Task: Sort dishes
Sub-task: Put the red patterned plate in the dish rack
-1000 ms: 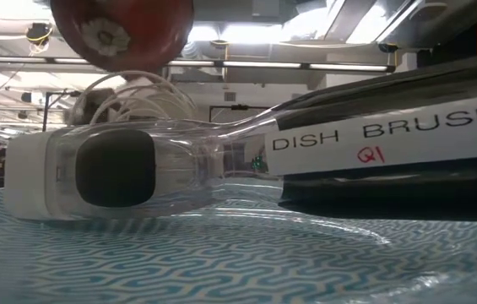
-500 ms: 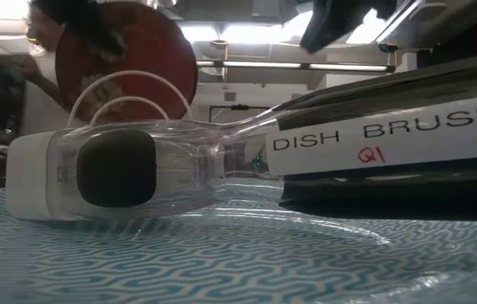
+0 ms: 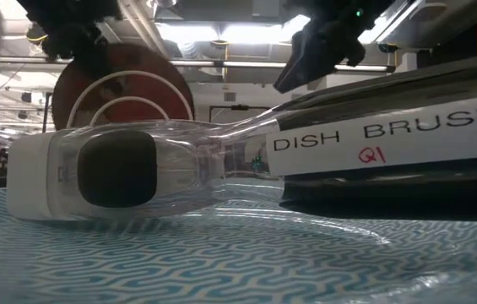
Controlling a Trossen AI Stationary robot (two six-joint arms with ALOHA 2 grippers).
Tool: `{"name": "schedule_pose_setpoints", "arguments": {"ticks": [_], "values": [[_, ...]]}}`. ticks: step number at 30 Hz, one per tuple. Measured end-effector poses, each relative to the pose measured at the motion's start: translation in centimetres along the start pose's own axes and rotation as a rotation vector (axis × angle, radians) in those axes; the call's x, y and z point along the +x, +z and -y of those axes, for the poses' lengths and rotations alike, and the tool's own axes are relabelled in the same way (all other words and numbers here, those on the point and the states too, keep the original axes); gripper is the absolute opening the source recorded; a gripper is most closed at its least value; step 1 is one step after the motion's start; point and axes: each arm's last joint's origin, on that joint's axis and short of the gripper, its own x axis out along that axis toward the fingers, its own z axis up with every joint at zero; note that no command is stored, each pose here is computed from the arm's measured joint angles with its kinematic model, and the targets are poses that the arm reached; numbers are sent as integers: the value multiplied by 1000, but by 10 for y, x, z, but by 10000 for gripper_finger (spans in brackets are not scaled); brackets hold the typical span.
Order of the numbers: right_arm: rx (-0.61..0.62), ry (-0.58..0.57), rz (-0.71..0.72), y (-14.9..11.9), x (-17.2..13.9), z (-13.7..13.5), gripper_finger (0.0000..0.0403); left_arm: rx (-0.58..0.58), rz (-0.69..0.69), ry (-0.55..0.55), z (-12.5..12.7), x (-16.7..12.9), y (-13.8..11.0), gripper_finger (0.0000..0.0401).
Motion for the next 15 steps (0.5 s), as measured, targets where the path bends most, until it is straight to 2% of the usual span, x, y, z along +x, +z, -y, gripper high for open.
{"name": "schedule_pose_setpoints", "arguments": {"ticks": [6, 10, 15], "values": [[9, 71, 91, -9, 10, -5, 172, 40, -44, 11, 5, 15, -3, 46], [2, 123, 115, -14, 13, -9, 172, 51, -58, 13, 8, 20, -2, 49], [5, 135, 101, -20, 15, -12, 172, 47, -66, 13, 10, 23, -1, 52]]}}
